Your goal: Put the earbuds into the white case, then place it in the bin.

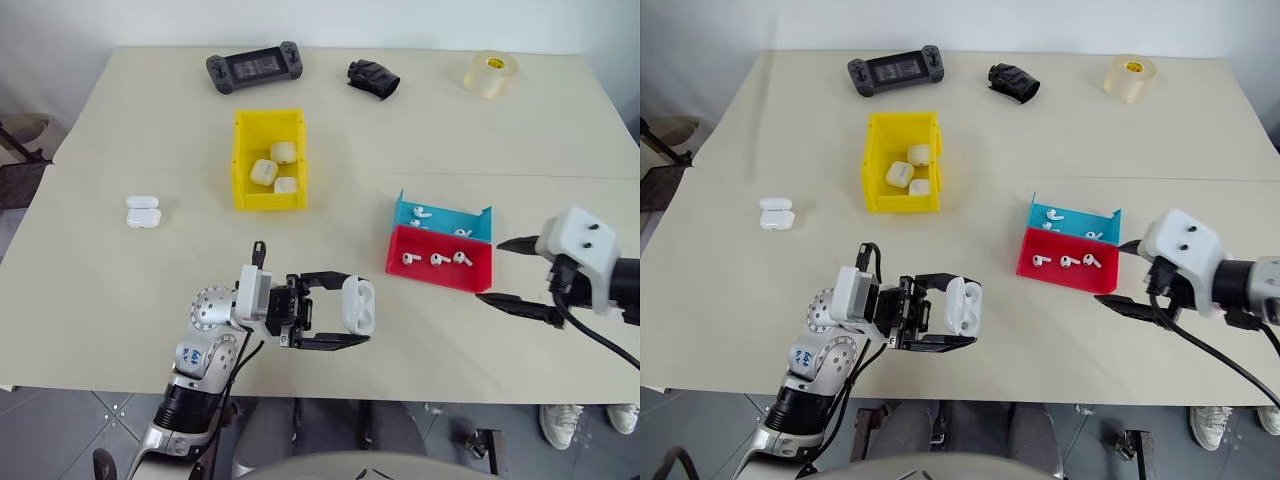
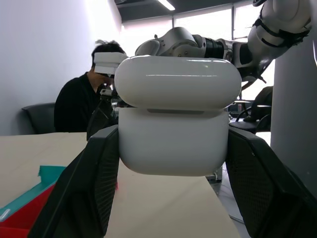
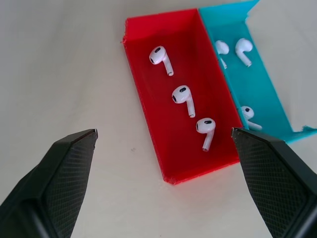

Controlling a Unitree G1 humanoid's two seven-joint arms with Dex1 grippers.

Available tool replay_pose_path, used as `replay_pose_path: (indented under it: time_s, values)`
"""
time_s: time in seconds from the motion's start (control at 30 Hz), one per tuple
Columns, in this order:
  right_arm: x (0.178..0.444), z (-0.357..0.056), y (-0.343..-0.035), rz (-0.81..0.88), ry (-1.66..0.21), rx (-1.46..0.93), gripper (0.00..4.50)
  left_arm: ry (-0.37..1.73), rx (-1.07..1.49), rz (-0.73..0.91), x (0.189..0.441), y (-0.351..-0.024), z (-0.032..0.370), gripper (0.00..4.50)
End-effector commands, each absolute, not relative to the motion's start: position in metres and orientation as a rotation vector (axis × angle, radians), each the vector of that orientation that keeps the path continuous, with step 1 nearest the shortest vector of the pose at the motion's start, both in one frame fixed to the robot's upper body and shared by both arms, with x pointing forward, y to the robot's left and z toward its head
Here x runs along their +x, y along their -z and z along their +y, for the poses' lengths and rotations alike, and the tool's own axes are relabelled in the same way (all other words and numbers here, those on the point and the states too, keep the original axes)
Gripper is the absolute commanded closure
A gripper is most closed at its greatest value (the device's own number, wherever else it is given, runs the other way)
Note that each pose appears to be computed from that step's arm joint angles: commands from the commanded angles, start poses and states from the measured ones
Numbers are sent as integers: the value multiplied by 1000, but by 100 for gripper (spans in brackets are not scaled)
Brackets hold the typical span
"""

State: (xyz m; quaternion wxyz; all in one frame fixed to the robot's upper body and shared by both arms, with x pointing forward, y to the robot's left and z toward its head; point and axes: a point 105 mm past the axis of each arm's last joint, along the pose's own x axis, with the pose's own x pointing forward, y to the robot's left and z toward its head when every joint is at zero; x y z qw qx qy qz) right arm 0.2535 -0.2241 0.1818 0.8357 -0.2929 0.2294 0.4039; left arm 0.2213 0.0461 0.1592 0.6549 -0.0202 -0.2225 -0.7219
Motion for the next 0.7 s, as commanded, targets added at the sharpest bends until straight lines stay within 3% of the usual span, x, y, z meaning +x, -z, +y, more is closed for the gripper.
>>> replay_pose_path:
  time_s: [0.03, 0.27, 0.7]
  values:
    - [267, -217, -170, 567, -863, -650, 0, 1655, -29, -556, 212, -167, 46, 170]
    - [303, -212, -160, 633, -844, -728, 0, 1662, -23, -575, 210, -169, 44, 170]
    - [324, -225, -152, 712, -839, -817, 0, 1655, -13, -585, 205, -168, 43, 170]
